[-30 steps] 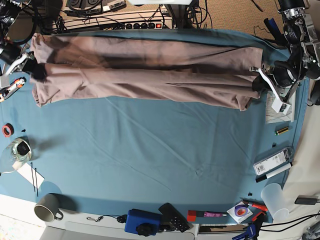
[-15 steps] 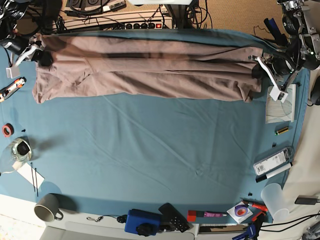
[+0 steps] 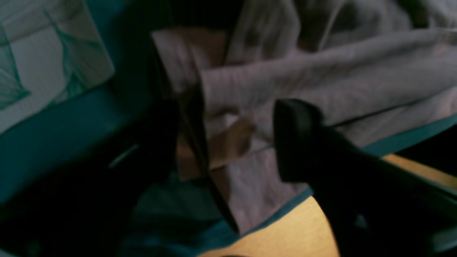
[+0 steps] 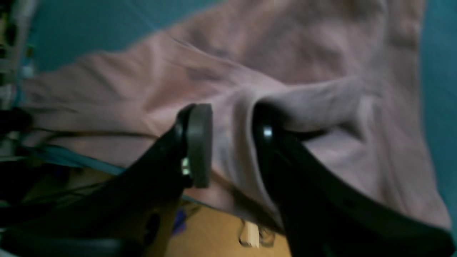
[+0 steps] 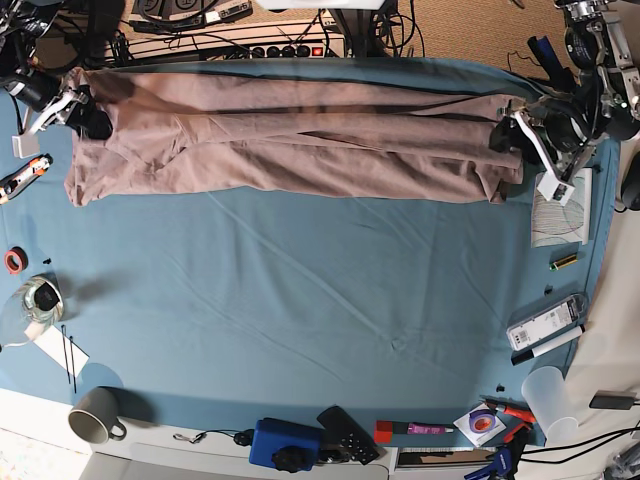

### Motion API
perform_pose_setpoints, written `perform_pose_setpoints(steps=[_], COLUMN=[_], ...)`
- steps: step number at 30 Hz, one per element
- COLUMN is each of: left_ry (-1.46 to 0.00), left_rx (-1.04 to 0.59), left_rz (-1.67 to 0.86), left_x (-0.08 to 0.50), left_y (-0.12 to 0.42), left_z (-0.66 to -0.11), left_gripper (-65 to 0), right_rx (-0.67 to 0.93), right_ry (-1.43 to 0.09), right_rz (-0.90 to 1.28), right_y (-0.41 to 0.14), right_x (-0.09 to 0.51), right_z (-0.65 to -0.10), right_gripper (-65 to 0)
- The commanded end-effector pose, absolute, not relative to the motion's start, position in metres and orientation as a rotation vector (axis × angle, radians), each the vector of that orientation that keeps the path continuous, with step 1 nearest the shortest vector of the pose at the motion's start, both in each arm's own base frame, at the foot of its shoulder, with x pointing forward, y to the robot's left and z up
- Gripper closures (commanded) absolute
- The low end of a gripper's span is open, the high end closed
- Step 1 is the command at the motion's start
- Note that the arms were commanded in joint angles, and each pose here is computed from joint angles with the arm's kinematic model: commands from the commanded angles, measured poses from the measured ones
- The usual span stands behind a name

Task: Fold the T-shirt properly
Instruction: 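Lay the folded hem down and grasp the shirt's end with both grippers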

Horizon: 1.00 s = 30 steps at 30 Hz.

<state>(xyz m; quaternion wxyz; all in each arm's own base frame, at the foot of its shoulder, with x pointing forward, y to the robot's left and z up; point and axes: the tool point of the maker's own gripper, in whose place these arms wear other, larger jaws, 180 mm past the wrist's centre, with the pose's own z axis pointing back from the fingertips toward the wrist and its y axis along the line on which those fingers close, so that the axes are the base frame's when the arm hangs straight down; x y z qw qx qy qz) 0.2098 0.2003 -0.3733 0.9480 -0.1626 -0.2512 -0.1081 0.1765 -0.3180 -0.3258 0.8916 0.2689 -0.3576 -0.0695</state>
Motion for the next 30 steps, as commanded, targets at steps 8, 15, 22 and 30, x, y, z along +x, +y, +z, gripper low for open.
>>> perform_pose_setpoints(steps=[8, 15, 22, 30], left_ry=[-0.677, -0.595, -0.494, -0.464], left_rx=[-0.287, -0.215, -0.319, -0.456], left_rz=[-0.286, -0.144, -0.022, -0.008], left_x=[0.233, 0.217, 0.203, 0.196], left_y=[0.194, 0.218, 0.217, 0.198], left_z=[-0.332, -0.360, -0.388, -0.395], left_gripper=[-42.5, -42.5, -42.5, -42.5], right_rx=[0.586, 0.569, 0.568, 0.569], right_ry=[-0.854, -0.840, -0.840, -0.840], right_rz=[-0.110, -0.109, -0.109, -0.109], right_y=[-0.322, -0.324, -0.324, -0.324], right_x=[0.196, 0.195, 0.195, 0.195], right_z=[-0.294, -0.298, -0.298, -0.298], right_gripper=[-18.6, -18.6, -18.6, -18.6])
